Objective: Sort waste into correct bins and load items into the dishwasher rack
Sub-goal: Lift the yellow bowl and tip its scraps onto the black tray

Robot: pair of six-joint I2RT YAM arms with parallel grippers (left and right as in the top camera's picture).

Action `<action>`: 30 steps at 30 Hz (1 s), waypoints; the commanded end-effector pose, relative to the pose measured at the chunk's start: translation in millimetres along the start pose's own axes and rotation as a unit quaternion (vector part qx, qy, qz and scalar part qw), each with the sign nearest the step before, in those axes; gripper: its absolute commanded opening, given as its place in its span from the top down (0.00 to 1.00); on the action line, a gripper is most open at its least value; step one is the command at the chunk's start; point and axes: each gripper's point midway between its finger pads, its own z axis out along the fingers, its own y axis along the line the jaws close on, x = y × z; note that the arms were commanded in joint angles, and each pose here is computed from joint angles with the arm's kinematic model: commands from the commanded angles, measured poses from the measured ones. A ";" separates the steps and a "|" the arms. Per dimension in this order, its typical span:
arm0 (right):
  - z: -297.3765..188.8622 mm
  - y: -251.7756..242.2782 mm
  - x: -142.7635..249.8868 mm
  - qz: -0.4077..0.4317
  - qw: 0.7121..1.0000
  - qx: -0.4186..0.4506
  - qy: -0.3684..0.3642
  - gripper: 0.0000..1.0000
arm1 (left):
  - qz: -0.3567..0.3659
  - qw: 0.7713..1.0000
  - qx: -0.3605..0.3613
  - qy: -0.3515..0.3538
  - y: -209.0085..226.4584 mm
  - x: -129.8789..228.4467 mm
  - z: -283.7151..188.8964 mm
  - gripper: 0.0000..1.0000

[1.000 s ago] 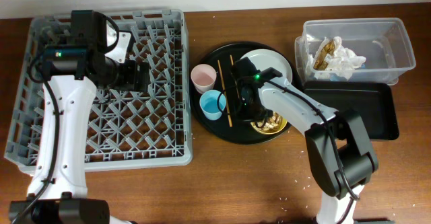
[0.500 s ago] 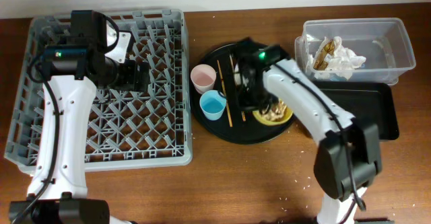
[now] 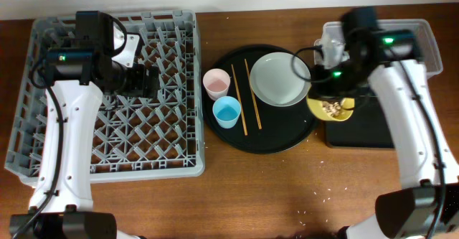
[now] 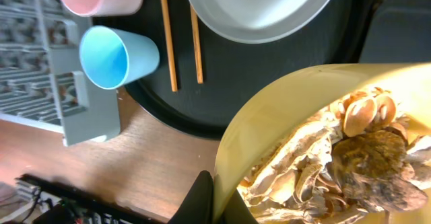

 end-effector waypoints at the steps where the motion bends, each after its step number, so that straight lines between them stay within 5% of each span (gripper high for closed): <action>1: -3.6 -1.6 2.3 -0.052 0.995 -0.087 -0.014 0.96 | 0.005 1.000 0.004 -0.008 0.4 -4.9 -3.3 0.01; 9: 16.4 -43.7 5.6 -0.036 0.963 -0.252 -0.093 0.96 | 0.005 1.000 0.004 -0.008 0.4 -4.9 -3.3 0.01; 17: 19.5 -86.8 4.0 0.002 0.941 -0.291 -0.174 0.96 | 0.005 1.000 0.003 -0.008 0.5 -4.9 -3.3 0.01; 30: -1.3 -78.9 -10.3 -0.033 0.898 -0.360 -0.250 0.96 | 0.005 1.000 0.003 -0.008 0.4 -4.9 -3.3 0.01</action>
